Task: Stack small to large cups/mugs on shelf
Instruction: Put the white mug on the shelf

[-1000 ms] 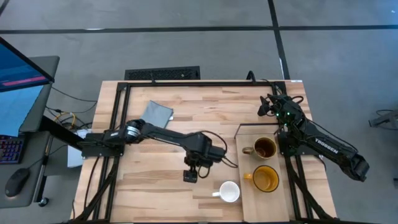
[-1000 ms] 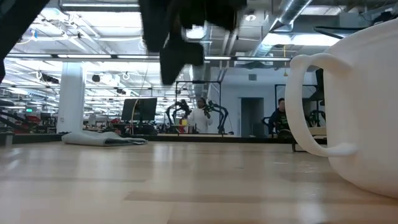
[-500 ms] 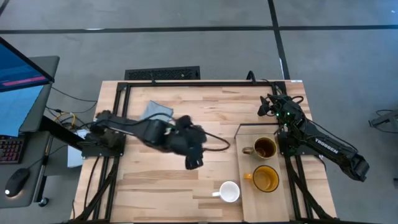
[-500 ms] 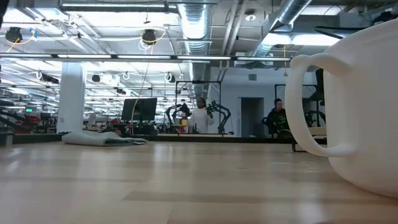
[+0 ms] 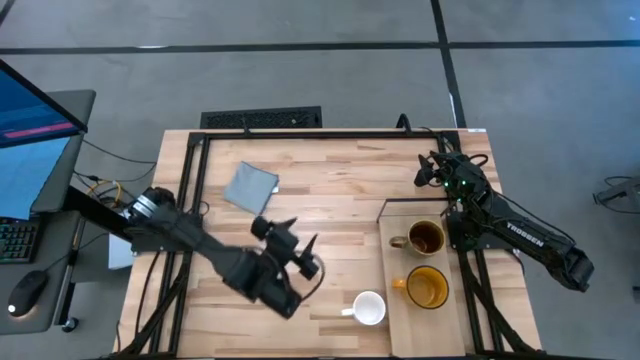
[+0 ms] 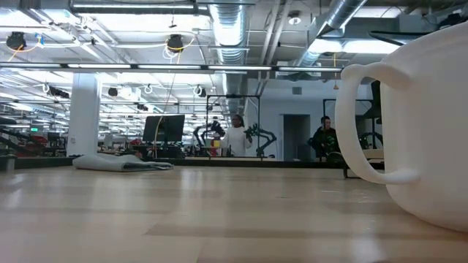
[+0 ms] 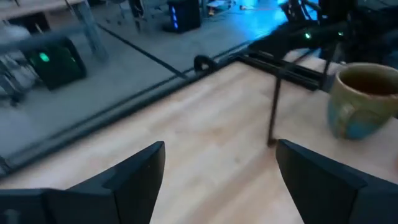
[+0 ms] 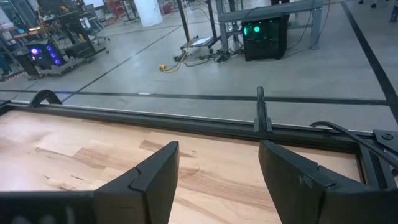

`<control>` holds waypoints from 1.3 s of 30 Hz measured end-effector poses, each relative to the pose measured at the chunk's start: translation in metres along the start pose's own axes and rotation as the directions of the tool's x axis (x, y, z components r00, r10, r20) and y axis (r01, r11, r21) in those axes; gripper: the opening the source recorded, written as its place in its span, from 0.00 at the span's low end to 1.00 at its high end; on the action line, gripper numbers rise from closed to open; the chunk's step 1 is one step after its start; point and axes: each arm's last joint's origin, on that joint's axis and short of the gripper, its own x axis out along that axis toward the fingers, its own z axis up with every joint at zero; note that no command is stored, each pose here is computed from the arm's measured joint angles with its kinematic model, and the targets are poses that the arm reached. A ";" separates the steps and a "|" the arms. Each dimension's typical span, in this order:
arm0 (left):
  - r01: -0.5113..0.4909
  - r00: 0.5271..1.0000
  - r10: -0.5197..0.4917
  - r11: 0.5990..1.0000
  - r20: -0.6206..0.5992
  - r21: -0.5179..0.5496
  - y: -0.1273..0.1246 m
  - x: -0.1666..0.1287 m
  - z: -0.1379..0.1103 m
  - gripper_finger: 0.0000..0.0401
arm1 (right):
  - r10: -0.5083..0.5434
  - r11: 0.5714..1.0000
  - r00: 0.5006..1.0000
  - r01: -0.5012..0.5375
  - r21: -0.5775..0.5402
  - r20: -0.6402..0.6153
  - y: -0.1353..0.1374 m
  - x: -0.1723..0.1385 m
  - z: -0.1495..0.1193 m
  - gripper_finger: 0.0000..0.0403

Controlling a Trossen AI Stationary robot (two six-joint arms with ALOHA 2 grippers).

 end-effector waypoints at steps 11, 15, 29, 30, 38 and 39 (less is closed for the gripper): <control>0.349 0.937 -0.342 0.904 0.072 -0.246 -0.038 -0.006 -0.076 0.74 | 0.000 1.000 1.000 0.000 0.000 0.000 0.000 0.000 0.000 0.61; 0.580 0.814 -0.564 0.776 0.140 -0.246 -0.045 0.004 -0.079 0.74 | 0.000 1.000 1.000 0.000 0.000 0.000 0.000 0.000 0.000 0.61; 0.677 0.736 -0.675 0.735 0.049 -0.047 -0.047 0.038 -0.107 0.74 | 0.000 1.000 1.000 0.000 0.000 0.001 0.000 0.000 0.000 0.61; 0.694 0.720 -0.693 0.719 0.038 -0.037 -0.048 0.038 -0.106 0.74 | -0.002 1.000 1.000 0.002 0.000 0.001 0.000 0.000 0.000 0.61; 0.748 0.658 -0.753 0.657 -0.020 -0.094 -0.048 0.040 -0.107 0.74 | -0.004 1.000 1.000 0.004 0.001 0.002 0.000 0.000 0.000 0.61; 0.753 0.651 -0.758 0.650 -0.028 -0.105 -0.048 0.039 -0.108 0.74 | -0.004 1.000 1.000 0.004 0.001 0.002 0.000 0.000 0.000 0.61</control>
